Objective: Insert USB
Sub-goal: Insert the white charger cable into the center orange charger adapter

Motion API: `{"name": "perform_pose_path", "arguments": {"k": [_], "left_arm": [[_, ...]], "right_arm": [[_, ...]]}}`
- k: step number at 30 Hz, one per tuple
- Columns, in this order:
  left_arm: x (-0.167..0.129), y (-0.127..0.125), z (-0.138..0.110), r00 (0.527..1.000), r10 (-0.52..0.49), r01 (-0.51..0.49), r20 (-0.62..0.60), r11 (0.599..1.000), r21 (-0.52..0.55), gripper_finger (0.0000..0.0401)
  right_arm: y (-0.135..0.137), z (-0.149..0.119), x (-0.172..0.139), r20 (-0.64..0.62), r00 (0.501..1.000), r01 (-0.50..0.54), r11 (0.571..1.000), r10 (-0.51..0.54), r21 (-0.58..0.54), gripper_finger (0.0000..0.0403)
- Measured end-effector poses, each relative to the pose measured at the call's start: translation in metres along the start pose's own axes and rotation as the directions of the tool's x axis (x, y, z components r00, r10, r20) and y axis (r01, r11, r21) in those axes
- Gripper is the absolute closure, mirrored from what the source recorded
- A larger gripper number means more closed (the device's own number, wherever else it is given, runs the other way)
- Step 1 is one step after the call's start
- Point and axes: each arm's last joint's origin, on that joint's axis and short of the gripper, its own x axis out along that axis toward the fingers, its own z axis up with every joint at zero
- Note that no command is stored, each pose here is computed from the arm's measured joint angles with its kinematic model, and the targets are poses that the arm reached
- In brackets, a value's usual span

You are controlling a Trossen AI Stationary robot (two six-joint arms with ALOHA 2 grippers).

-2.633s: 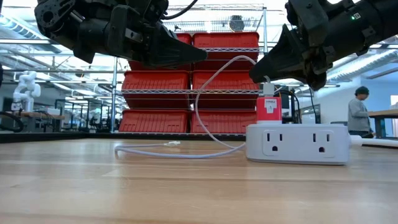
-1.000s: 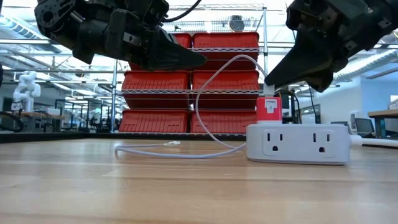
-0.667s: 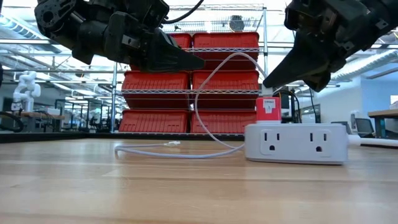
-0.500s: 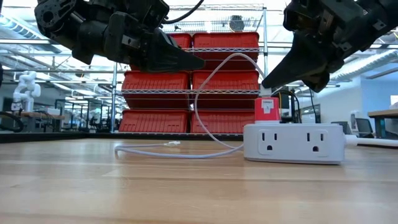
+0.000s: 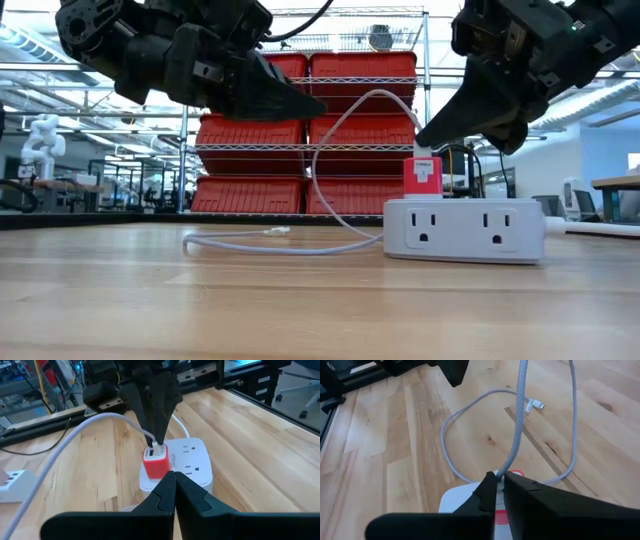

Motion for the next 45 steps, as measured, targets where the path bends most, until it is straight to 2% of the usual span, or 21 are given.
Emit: {"name": "perform_pose_path", "arguments": {"k": [16, 20, 24, 29, 34, 37, 39, 45], "left_arm": [[0.000, 0.000, -0.002, 1.000, 0.004, -0.005, -0.023, 1.000, -0.023, 0.0391], [0.000, 0.001, -0.003, 0.999, 0.036, -0.037, -0.040, 0.999, -0.023, 0.0391], [-0.001, 0.007, -0.008, 0.993, 0.086, -0.089, -0.081, 0.996, -0.029, 0.0391], [-0.003, 0.017, -0.010, 0.989, 0.118, -0.122, -0.092, 0.992, -0.036, 0.0391], [-0.003, 0.020, 0.000, 0.993, 0.117, -0.117, 0.018, 0.993, -0.029, 0.0391], [-0.006, 0.019, 0.010, 0.994, 0.046, -0.047, 0.099, 0.999, 0.008, 0.0391], [-0.010, 0.020, 0.018, 0.989, 0.035, -0.040, 0.142, 0.999, 0.032, 0.0391], [-0.014, 0.030, 0.017, 0.985, 0.134, -0.142, 0.111, 0.988, 0.064, 0.0384]], "right_arm": [[-0.003, -0.005, 0.010, -0.046, 0.999, 0.006, 1.000, -0.005, 0.012, 0.0399], [-0.002, -0.006, 0.010, -0.064, 0.998, -0.014, 1.000, 0.015, 0.025, 0.0398], [0.001, -0.008, 0.008, -0.085, 0.996, -0.033, 0.998, 0.038, 0.059, 0.0376], [0.013, -0.005, 0.003, -0.136, 0.987, -0.082, 0.995, 0.090, 0.061, 0.0328], [0.023, 0.001, -0.005, -0.183, 0.980, -0.071, 0.997, 0.075, 0.030, 0.0293], [0.028, 0.005, -0.010, -0.206, 0.977, -0.057, 0.998, 0.057, 0.005, 0.0281], [0.030, 0.007, -0.012, -0.218, 0.975, -0.048, 0.999, 0.045, -0.010, 0.0277], [0.030, 0.008, -0.012, -0.215, 0.976, -0.039, 0.999, 0.037, -0.005, 0.0276]]}}
